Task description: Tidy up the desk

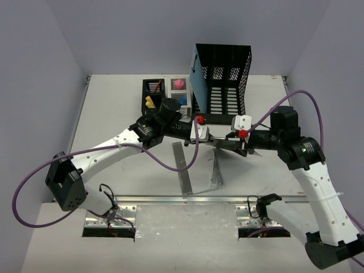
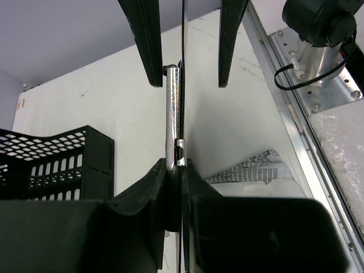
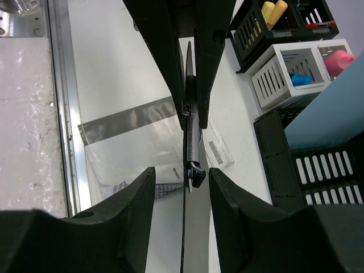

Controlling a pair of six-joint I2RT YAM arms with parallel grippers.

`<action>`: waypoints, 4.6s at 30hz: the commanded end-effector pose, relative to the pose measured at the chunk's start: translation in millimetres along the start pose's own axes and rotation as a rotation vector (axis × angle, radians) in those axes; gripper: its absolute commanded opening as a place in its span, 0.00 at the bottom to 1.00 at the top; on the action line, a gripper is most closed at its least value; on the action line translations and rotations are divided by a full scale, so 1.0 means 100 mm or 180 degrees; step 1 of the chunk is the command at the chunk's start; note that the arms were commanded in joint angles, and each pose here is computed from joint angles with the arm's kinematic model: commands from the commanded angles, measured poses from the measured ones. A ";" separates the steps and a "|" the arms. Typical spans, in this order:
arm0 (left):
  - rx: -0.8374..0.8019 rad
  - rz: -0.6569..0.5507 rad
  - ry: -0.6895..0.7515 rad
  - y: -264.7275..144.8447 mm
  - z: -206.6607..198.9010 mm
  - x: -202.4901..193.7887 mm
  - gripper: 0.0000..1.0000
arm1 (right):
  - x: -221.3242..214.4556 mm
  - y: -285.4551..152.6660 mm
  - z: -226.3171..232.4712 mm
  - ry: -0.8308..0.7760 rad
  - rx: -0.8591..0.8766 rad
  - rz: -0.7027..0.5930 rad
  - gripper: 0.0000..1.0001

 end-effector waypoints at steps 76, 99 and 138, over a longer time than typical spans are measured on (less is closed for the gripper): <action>0.4895 0.0200 -0.1538 -2.73 0.16 0.09 1.00 | 1.61 -0.96 -2.27 0.1476 -0.3970 -0.2137 0.01; 0.4786 0.0476 -0.1699 -2.57 -0.01 -0.36 1.00 | 0.62 0.41 -3.02 0.1655 -0.4015 -0.1629 0.01; 0.0606 0.0985 0.0656 -1.53 -1.16 -0.87 0.91 | -0.27 0.51 -0.06 -0.0928 0.0051 0.0050 0.67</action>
Point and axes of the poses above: each gripper's point midway between its finger pads, its own y axis out along the fingers, its own z axis along the line the jaws close on, x = y × z, the point moved 4 cm from there along -y, back along the fingers, and after that the axes turned 3 degrees about y, right-handed, at the moved point
